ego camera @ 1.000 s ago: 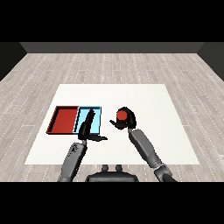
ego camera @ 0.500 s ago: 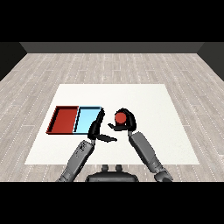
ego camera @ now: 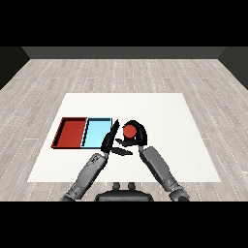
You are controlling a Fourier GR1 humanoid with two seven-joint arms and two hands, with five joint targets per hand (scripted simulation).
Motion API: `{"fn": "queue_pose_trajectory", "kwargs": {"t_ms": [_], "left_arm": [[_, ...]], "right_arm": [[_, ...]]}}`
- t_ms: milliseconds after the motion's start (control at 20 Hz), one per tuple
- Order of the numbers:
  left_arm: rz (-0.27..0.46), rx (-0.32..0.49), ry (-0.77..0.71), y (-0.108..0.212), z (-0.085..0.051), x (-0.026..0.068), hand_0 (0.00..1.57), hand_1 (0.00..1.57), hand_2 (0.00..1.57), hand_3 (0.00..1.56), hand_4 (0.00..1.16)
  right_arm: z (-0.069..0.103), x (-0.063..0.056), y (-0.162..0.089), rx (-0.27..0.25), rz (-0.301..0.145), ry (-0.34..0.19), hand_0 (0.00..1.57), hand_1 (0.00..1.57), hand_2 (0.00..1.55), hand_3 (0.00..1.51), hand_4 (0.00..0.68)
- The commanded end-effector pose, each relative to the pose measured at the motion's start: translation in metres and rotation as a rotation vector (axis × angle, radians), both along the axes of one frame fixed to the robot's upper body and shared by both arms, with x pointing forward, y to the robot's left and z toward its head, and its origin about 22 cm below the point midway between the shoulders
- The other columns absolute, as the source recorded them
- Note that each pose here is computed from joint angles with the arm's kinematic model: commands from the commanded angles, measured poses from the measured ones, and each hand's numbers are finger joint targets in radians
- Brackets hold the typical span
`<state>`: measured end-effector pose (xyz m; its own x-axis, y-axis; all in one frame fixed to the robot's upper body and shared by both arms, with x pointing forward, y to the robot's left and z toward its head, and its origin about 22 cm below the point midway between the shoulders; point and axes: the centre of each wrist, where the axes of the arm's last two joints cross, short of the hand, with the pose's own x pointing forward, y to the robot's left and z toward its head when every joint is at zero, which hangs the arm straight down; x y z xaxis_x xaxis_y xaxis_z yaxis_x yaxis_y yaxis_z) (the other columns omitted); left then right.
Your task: Pick the red can and put it in the red box
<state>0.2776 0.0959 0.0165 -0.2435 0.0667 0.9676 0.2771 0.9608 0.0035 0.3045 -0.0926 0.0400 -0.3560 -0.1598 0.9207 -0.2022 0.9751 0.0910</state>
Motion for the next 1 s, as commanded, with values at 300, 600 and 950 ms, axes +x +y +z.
{"fn": "queue_pose_trajectory", "kwargs": {"t_ms": [300,600,950], "left_arm": [[-0.002,0.033,0.02,-0.031,0.01,0.0073,0.0,0.0,0.0,0.0,0.0],[-0.025,0.058,0.006,-0.028,0.014,0.016,0.0,0.0,0.0,0.0,0.0],[0.063,0.095,0.0,-0.035,0.006,0.0037,0.0,0.0,0.0,0.0,0.43]], "right_arm": [[0.004,-0.016,0.021,-0.014,0.05,-0.034,1.45,1.45,1.42,1.38,0.615],[-0.001,-0.008,0.034,0.029,0.071,-0.015,1.45,1.45,1.43,1.39,0.594],[0.019,-0.009,0.032,0.018,0.077,-0.057,1.49,1.49,1.46,1.41,0.504]]}}
